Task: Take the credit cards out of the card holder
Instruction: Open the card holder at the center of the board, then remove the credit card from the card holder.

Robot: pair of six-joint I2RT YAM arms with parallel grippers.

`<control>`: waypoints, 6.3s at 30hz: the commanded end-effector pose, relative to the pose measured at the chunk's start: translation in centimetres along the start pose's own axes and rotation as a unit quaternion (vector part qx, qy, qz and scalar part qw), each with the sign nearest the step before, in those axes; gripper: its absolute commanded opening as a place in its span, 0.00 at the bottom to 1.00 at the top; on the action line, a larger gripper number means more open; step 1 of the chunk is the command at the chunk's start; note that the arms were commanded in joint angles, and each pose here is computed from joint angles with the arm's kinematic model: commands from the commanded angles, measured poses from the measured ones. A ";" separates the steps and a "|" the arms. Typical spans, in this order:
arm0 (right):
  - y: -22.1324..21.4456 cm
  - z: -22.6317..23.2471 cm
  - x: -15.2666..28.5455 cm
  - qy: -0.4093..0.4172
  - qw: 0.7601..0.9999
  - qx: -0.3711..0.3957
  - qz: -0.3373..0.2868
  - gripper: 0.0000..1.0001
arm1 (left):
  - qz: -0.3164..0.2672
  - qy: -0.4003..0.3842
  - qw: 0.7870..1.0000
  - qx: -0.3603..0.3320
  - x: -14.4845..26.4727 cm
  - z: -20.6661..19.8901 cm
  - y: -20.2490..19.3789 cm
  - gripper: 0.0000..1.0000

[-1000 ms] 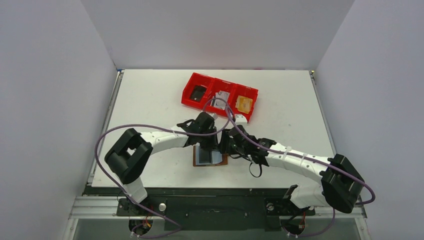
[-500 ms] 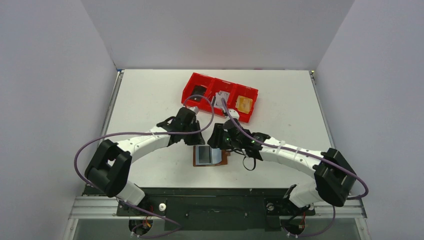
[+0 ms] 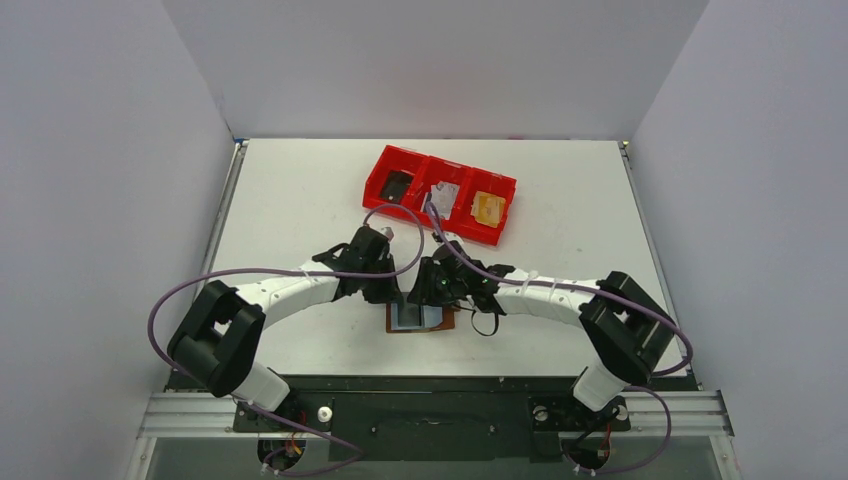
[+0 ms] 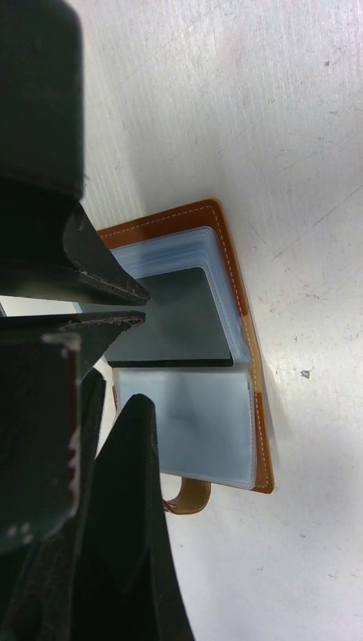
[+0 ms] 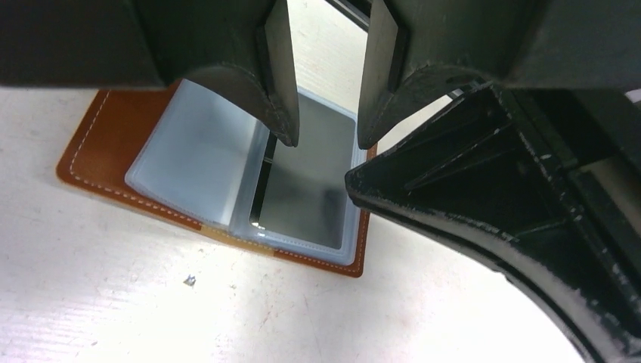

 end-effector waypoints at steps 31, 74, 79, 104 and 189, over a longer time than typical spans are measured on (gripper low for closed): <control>-1.1 -4.4 -2.6 0.021 0.998 -0.063 0.015 0.26 | -0.023 0.030 0.999 -0.006 0.0 0.1 -0.5 0.02; -0.4 -5.7 -1.1 0.135 0.979 -0.147 -0.037 0.21 | 0.013 0.084 0.996 0.008 -2.8 1.0 -2.6 0.00; 0.0 -5.8 -1.0 0.155 0.973 -0.165 -0.048 0.21 | 0.015 0.087 0.996 0.010 -2.9 1.1 -2.6 0.00; -0.7 -6.4 -1.9 0.148 0.973 -0.175 -0.033 0.08 | 0.016 0.087 0.996 0.009 -3.1 1.2 -2.6 0.00; 4.2 -6.9 3.7 0.095 0.984 -0.125 -0.082 0.00 | -0.061 -0.009 0.998 -0.020 1.5 -4.8 3.1 0.20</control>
Point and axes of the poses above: each gripper's point midway between its finger pads, its own x axis back along the fingers, its own z axis along the line the jaws close on, y = z × x, the point moved 7 cm from there along x, back along the fingers, and after that the axes turned 6 degrees about x, right-handed, at the moved point
